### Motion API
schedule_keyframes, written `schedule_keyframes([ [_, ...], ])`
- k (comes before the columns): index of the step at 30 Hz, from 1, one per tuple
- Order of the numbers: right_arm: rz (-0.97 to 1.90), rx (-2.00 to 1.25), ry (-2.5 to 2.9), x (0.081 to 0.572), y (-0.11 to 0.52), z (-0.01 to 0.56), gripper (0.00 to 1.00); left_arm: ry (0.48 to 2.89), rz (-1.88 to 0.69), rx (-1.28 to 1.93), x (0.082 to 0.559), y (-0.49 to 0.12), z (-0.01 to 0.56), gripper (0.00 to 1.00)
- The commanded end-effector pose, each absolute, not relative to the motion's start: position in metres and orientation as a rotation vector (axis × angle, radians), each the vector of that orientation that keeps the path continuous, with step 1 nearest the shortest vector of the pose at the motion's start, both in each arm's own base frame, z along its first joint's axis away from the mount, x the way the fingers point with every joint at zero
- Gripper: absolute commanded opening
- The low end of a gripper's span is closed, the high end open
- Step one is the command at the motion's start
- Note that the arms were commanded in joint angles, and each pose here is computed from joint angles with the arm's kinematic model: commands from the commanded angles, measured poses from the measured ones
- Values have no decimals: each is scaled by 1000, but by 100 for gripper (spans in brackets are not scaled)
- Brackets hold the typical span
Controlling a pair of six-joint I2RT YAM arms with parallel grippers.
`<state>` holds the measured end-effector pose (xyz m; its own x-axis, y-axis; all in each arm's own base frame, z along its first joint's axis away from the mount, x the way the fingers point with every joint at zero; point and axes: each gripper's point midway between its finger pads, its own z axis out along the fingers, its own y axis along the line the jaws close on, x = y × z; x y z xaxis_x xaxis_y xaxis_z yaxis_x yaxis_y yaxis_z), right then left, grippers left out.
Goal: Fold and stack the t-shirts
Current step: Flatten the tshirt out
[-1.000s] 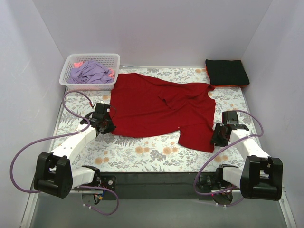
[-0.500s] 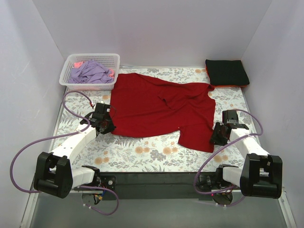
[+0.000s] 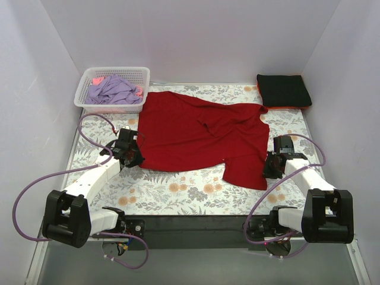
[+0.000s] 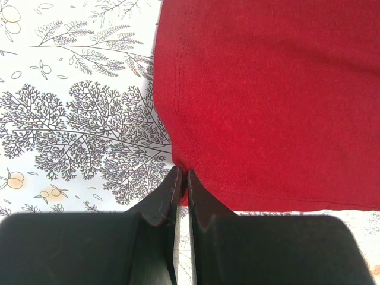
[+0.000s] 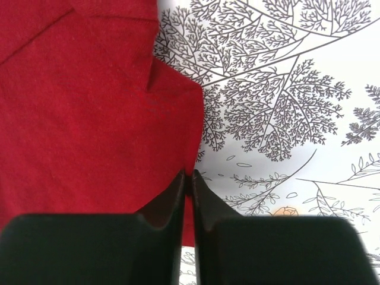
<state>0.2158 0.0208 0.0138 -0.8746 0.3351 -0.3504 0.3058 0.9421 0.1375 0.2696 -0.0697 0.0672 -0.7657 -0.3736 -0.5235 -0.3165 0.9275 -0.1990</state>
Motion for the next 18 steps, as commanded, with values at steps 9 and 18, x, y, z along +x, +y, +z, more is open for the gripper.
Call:
schedule_keyframes([
  [9,-2,428,2603,236,4,49,1,2399,-53,-517,288,-53,93,0],
  [18,-63,431,2070,299,-22,250,1,2164,16,-536,337,-40,212,0],
])
